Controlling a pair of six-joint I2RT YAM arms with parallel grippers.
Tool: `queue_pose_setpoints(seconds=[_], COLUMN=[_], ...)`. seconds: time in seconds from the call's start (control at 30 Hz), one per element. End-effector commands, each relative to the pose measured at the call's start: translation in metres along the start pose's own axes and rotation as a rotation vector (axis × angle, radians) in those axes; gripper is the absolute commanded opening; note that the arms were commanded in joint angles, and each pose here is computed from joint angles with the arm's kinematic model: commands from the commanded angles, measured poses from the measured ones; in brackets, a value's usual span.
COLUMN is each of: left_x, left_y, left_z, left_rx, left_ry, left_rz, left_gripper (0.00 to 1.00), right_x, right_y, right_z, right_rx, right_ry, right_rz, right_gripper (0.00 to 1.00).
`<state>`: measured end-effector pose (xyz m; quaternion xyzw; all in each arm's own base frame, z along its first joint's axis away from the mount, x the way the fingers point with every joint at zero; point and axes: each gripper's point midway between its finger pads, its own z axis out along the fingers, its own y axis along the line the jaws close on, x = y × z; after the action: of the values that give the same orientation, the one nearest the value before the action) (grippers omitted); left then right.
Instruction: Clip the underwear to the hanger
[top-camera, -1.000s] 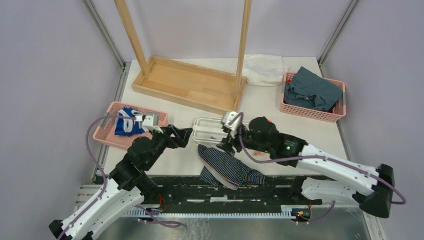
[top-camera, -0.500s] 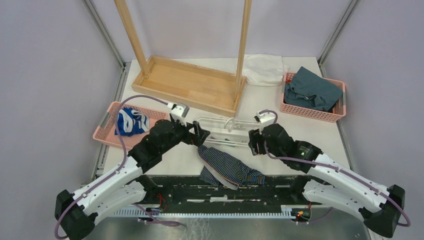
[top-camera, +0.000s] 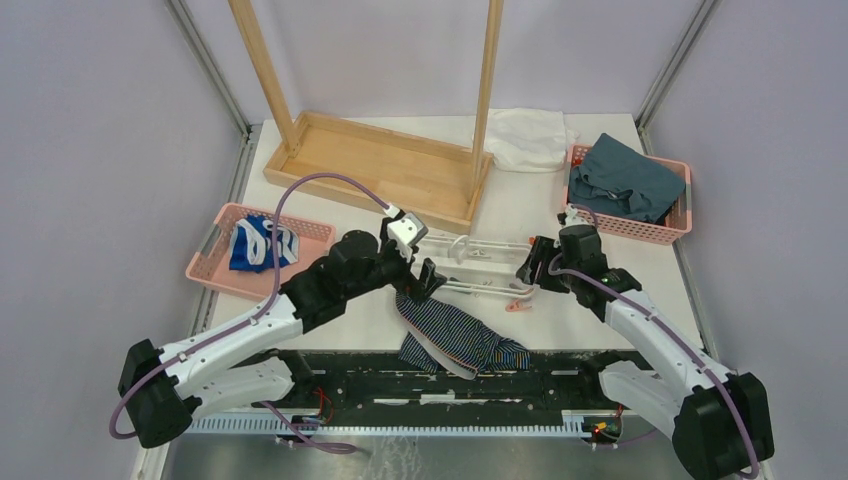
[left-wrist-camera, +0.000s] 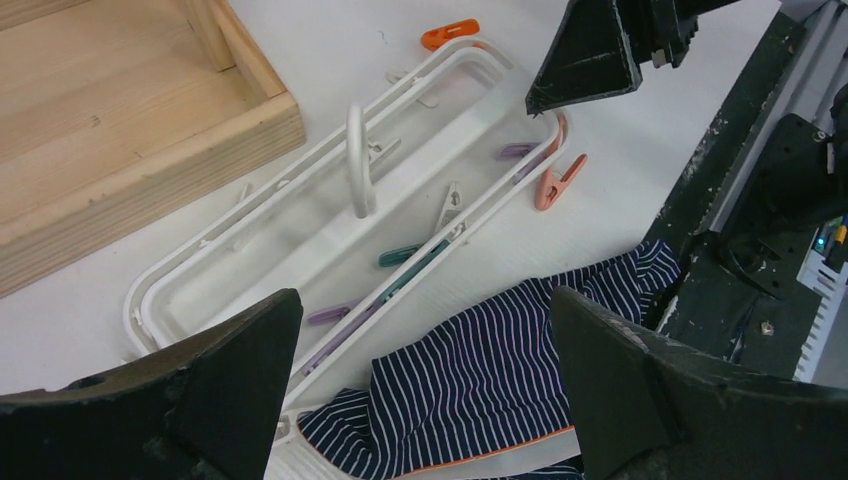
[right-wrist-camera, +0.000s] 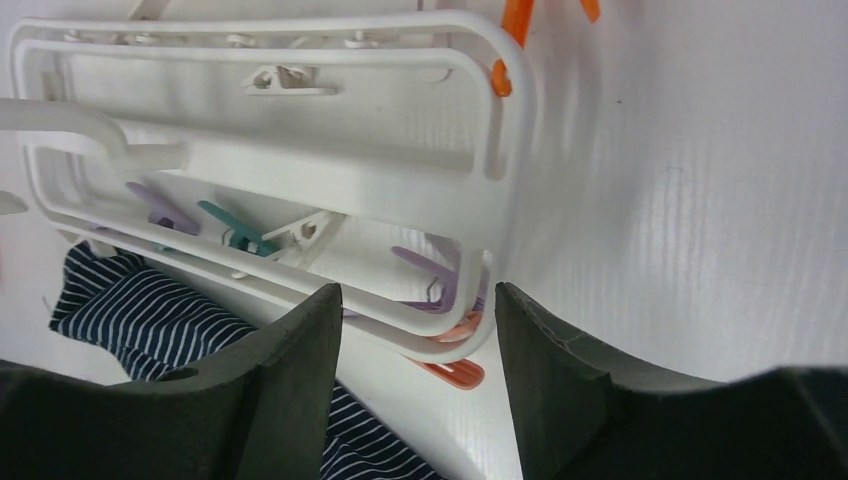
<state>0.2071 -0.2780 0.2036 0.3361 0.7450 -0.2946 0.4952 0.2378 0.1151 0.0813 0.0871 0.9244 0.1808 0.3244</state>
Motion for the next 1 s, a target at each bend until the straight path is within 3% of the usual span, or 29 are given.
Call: queue_pose_setpoints(seconds=[0.0,0.13,0.3,0.5,0.57,0.67,0.77,0.97], left_x=[-0.01,0.0,-0.004,0.001,0.002,0.001,0.001,0.041], left_y=[-0.011,-0.033,-0.028,-0.035,-0.039,-0.046,-0.056,-0.107], left_z=[-0.005,-0.018,-0.023,-0.017,-0.015,-0.014,-0.012,-0.006], left_rx=[0.071,0.213,0.186,0.232,0.246,0.264,0.272,0.315], left_ry=[-0.022,-0.019,-0.036,-0.011,-0.003,-0.018,-0.04,0.054], left_rz=[0.088,0.176,0.214,0.22,0.219,0.204,0.182,0.209], left_gripper=[0.99,1.0,0.99,0.99,0.99,0.99,0.99,0.98], right_x=[-0.003,0.008,-0.002,-0.03,-0.044,-0.057,-0.052,-0.04], right_y=[0.018,0.022,0.024,0.082,0.077,0.033,-0.007,0.0], right_z=[0.009,0.023,0.023,0.003,-0.009,-0.024,-0.04,-0.056], right_rx=[-0.097,-0.124,-0.123,-0.412,-0.37,-0.126,0.07,0.001], right_ry=[-0.01,0.057,0.008,-0.052,-0.123,-0.227,-0.251,-0.238], right_rz=[0.046,0.056,0.062,-0.02,-0.052,-0.047,-0.055,-0.068], right_gripper=[0.64,0.64,0.64,0.64,0.64,0.65,0.66,0.69])
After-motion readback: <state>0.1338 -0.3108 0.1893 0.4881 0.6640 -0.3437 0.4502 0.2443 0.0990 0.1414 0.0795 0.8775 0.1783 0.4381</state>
